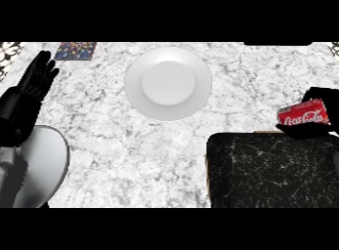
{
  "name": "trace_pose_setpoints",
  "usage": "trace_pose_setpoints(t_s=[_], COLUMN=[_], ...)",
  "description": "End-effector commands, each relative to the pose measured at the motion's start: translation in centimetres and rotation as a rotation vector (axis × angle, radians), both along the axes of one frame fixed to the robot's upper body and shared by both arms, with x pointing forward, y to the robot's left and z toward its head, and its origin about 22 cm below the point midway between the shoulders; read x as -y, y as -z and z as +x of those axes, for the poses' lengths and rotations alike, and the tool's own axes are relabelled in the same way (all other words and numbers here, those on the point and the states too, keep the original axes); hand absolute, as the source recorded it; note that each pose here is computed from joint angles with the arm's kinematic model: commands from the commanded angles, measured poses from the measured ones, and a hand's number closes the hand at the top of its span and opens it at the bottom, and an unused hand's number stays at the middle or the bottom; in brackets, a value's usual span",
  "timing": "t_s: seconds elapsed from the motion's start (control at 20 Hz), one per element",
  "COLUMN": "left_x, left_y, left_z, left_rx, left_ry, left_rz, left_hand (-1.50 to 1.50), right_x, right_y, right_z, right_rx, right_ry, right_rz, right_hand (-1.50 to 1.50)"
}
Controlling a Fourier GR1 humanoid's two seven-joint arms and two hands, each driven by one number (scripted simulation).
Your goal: Pick the can from the tray and place it in the plate
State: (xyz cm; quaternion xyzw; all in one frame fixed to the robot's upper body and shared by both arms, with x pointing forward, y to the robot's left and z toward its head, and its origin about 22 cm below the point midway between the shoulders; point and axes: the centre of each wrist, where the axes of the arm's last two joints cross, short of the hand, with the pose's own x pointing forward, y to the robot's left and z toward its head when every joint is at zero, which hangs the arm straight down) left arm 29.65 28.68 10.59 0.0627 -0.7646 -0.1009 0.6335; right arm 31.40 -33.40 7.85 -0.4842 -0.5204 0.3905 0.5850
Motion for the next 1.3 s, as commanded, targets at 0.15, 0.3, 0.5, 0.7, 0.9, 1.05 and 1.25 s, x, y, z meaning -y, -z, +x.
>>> trace_pose_setpoints(t_s=[0.15, 0.3, 0.5, 0.7, 0.9, 1.05, 1.25], left_x=[1.1, 0.7, 0.9, -0.2, -0.1, 1.1, 0.0], left_y=[0.1, 0.4, 1.7, -1.3, 0.8, 0.6, 0.1], left_z=[0.5, -0.3, 0.3, 1.2, 0.5, 0.5, -0.5], left_rx=[0.005, -0.009, 0.004, 0.013, 0.005, 0.006, 0.001], left_ry=[-0.002, 0.011, 0.001, 0.018, 0.006, 0.017, 0.031], left_rz=[-0.005, 0.004, -0.010, 0.011, 0.005, 0.001, 0.004], left_hand=[0.00, 0.00, 0.00, 0.00, 0.00, 0.00, 0.00], right_x=[-5.8, -8.5, -12.1, -17.1, -19.4, -22.6, -23.4], right_y=[-4.4, -6.8, -8.3, -8.8, -8.3, -7.6, -8.1], right_z=[0.5, 1.6, 2.7, 3.4, 5.2, 6.8, 10.7], right_rx=[0.212, 0.217, 0.200, 0.191, 0.165, 0.133, 0.106], right_ry=[-0.248, -0.273, -0.348, -0.354, -0.370, -0.378, -0.344], right_rz=[0.292, 0.307, 0.321, 0.320, 0.398, 0.419, 0.426], right_hand=[1.50, 1.50, 1.50, 1.50, 1.50, 1.50, 1.50])
